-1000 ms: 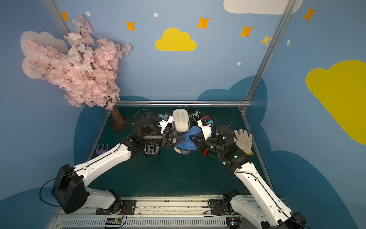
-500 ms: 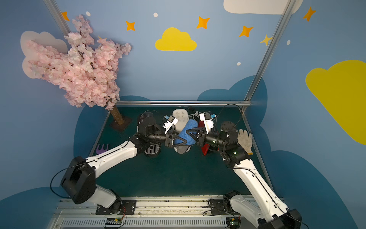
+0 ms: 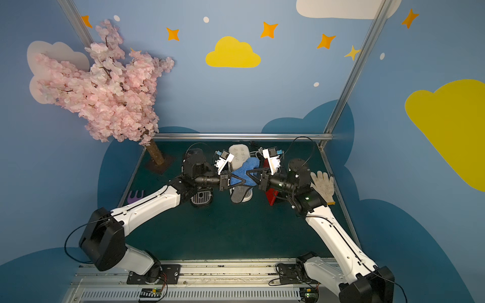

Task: Wipe the surface of a coffee machine
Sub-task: Adjust the cleaning item, then wipe the dirt from the surface of the coffee machine.

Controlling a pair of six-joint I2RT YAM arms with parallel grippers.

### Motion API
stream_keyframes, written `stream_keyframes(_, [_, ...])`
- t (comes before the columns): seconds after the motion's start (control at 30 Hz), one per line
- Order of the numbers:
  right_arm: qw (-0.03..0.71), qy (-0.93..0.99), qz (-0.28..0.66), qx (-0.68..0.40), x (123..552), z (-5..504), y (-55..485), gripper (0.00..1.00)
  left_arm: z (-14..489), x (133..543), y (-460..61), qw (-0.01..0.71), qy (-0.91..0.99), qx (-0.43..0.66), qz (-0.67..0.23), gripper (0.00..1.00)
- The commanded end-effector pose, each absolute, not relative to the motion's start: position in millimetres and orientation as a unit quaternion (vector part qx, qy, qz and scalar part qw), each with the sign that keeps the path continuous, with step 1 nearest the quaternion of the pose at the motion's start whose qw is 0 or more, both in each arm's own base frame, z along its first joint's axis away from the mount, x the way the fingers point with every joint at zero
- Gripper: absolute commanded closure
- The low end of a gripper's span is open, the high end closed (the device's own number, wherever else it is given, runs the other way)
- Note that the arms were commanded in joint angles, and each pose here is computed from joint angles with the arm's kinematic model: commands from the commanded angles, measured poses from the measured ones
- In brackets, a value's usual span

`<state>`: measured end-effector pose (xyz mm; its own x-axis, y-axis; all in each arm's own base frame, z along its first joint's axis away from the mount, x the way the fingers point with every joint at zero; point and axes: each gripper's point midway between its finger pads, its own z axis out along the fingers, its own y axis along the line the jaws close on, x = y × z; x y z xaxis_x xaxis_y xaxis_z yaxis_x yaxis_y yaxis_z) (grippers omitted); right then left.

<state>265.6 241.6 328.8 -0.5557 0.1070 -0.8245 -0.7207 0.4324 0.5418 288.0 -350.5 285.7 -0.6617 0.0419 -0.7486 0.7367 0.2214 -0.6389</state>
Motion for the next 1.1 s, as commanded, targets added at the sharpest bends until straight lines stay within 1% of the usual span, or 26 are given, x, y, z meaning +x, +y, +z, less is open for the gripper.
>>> stream_keyframes(0.0, [0.428,0.772,0.434,-0.179,280,310,228,0.84,297,314,-320,0.375,0.755,0.239,-0.482,0.97])
stream_keyframes(0.07, [0.43,0.783,0.416,-0.171,284,303,223,0.75,298,320,-307,0.389,0.773,0.227,-0.447,0.97])
stream_keyframes(0.13, [0.429,0.79,0.403,-0.168,286,297,220,0.69,300,329,-292,0.408,0.793,0.207,-0.403,0.97])
stream_keyframes(0.23, [0.423,0.798,0.393,-0.171,287,289,219,0.65,301,354,-259,0.436,0.827,0.144,-0.325,0.97])
stream_keyframes(0.33, [0.419,0.799,0.392,-0.179,286,286,221,0.65,300,377,-235,0.446,0.845,0.077,-0.284,0.97])
stream_keyframes(0.4, [0.417,0.801,0.39,-0.179,287,282,220,0.64,294,391,-230,0.439,0.858,0.05,-0.262,0.97])
stream_keyframes(0.57, [0.411,0.804,0.389,-0.183,284,278,220,0.64,279,424,-227,0.406,0.89,0.002,-0.208,0.97])
stream_keyframes(0.63, [0.41,0.806,0.386,-0.182,282,275,219,0.64,275,433,-236,0.391,0.896,0.006,-0.21,0.97])
stream_keyframes(0.73, [0.409,0.81,0.38,-0.18,280,272,216,0.64,264,437,-255,0.365,0.902,0.018,-0.227,0.97])
stream_keyframes(0.87, [0.416,0.813,0.369,-0.173,279,270,210,0.64,239,440,-250,0.341,0.923,-0.007,-0.18,0.97])
stream_keyframes(1.07, [0.415,0.816,0.363,-0.172,281,265,209,0.64,204,437,-262,0.299,0.938,-0.028,-0.173,0.97])
